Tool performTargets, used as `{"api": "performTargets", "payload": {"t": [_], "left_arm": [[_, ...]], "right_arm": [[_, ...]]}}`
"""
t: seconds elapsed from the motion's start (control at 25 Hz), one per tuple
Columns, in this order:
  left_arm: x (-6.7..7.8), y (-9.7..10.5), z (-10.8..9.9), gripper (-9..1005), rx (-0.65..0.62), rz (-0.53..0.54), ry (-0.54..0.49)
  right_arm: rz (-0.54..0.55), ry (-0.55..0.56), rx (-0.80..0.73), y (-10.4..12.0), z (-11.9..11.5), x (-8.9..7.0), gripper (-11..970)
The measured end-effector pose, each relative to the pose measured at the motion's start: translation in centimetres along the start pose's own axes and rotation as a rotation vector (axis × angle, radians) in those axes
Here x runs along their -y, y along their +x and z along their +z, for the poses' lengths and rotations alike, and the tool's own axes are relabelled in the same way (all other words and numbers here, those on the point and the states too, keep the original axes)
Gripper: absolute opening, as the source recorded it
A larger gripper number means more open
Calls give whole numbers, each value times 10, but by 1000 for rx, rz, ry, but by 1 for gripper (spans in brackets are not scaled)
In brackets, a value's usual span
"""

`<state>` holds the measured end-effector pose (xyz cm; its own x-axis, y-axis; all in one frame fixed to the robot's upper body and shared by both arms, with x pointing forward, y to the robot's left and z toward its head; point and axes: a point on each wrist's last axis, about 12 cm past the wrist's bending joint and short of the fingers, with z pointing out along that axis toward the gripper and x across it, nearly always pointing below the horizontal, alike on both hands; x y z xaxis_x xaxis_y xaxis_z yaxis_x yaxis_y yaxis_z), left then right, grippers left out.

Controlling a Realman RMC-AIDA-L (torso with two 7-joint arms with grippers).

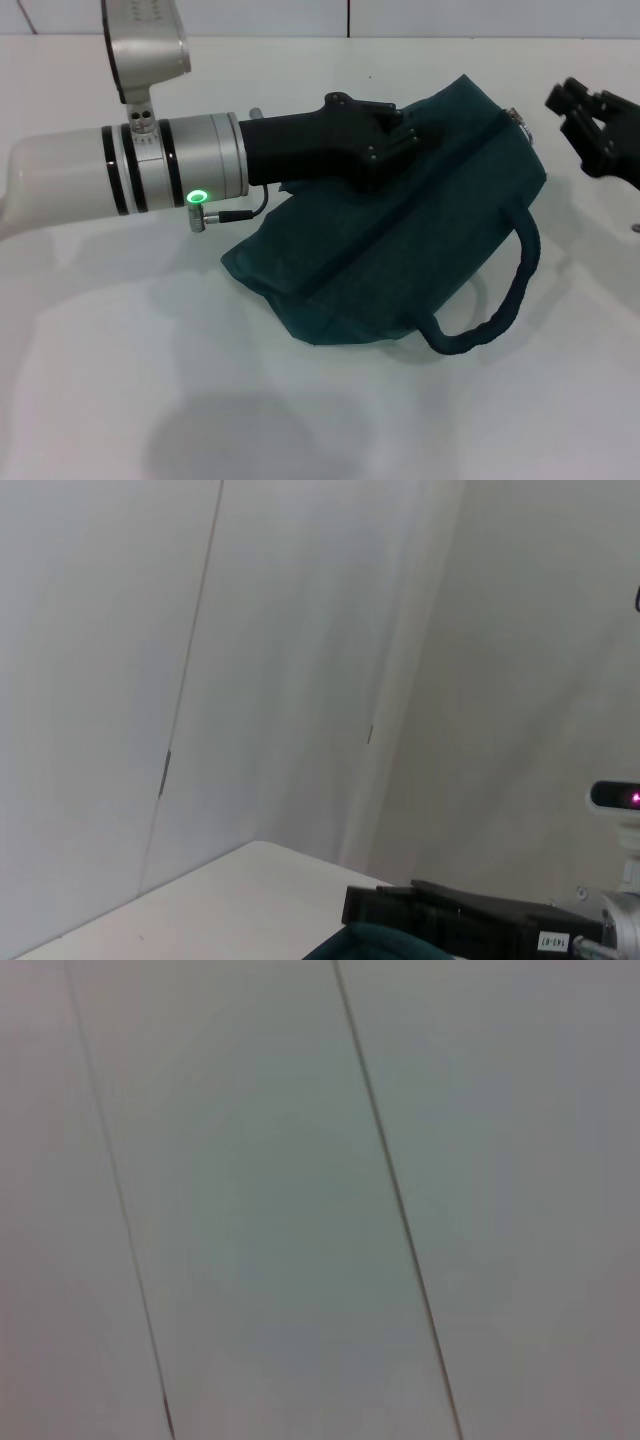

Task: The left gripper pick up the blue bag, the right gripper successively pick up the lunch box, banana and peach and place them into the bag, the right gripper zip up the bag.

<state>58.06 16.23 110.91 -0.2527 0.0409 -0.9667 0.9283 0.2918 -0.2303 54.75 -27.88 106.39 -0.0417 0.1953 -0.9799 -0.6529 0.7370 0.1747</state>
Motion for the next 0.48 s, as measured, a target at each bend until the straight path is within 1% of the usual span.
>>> {"api": "performTargets", "payload": {"t": [0.12,0.2,0.28,0.36,0.48], "left_arm": [[0,-1,0,124,0,-7,2],[-1,-2,0,124,2,-19,1],[-2,-5,0,124,1,-33,3],[-2,-6,1,124,1,-37,5],[-3,-8,1,124,3,-36,7]], "right_arm": [[-55,16,-35,3,-9,5,108],[-104,34,-46,6,-16,6,121],[-142,40,-47,7,-18,6,135],[-171,38,-51,8,-16,4,196],[-197,24,-77,13,-7,-1,288]]}}
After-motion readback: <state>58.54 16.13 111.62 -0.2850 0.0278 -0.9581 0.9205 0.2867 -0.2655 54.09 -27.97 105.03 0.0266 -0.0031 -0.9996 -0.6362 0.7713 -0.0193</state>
